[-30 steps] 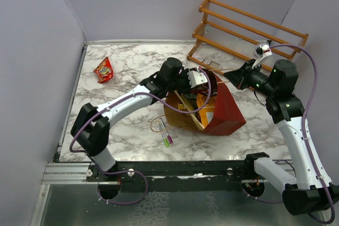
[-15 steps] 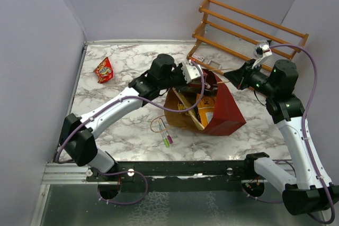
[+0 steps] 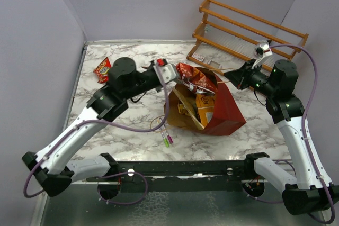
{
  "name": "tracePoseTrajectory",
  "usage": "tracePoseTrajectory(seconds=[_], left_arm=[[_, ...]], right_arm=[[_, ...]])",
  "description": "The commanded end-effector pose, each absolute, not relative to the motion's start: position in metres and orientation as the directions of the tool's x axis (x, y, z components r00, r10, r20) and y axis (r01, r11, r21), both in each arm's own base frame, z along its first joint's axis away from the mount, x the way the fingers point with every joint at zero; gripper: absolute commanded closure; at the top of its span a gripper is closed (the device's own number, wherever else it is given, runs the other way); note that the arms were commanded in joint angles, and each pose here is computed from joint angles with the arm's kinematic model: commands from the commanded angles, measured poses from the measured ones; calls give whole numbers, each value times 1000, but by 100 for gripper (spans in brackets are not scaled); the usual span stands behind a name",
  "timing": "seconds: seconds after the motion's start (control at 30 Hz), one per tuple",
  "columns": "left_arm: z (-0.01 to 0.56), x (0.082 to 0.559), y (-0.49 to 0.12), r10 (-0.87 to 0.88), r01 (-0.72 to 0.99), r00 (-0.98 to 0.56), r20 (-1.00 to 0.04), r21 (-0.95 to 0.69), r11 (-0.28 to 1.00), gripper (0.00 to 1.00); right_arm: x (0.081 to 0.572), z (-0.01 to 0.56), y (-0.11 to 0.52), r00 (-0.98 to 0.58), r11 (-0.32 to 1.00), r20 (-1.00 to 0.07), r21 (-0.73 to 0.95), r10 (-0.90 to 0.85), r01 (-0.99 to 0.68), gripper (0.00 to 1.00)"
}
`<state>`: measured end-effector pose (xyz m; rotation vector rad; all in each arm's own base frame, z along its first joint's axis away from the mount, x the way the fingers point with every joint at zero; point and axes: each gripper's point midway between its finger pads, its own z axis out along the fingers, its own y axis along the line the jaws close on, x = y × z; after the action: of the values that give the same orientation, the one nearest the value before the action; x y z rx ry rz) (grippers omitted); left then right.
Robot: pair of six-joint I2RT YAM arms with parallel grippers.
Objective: Take the snacks out of the paper bag
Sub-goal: Take out the snack from the paper bag, then place the snack at the center of the board.
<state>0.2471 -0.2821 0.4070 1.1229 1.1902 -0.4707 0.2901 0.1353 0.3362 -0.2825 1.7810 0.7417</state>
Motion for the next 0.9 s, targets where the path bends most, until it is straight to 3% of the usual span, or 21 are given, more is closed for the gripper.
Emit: tracePoseTrajectory(seconds=[0.0,0.23,0.57,0.77,0.87], left_arm=[[449,223,-241,170,722,410,-896,433,540,100],[443,219,-194,159,632,325,-932,340,697,100],[391,273,-151,312,348,86,-946,322,881,100],[331,318,-110,529,56,-153,-835,527,848,100],[298,335,-68,522,-86,-315,-793,572,816,100]], right_arm=[[290,352,131,-289,788,-942,305,168,-535,99],[290,346,133,-302,780,-938,315,170,-540,99],[291,342,132,-309,785,-936,318,170,-532,99],[290,341,132,-306,785,-937,317,171,-532,99],[290,343,133,-303,783,-937,316,171,-535,99]])
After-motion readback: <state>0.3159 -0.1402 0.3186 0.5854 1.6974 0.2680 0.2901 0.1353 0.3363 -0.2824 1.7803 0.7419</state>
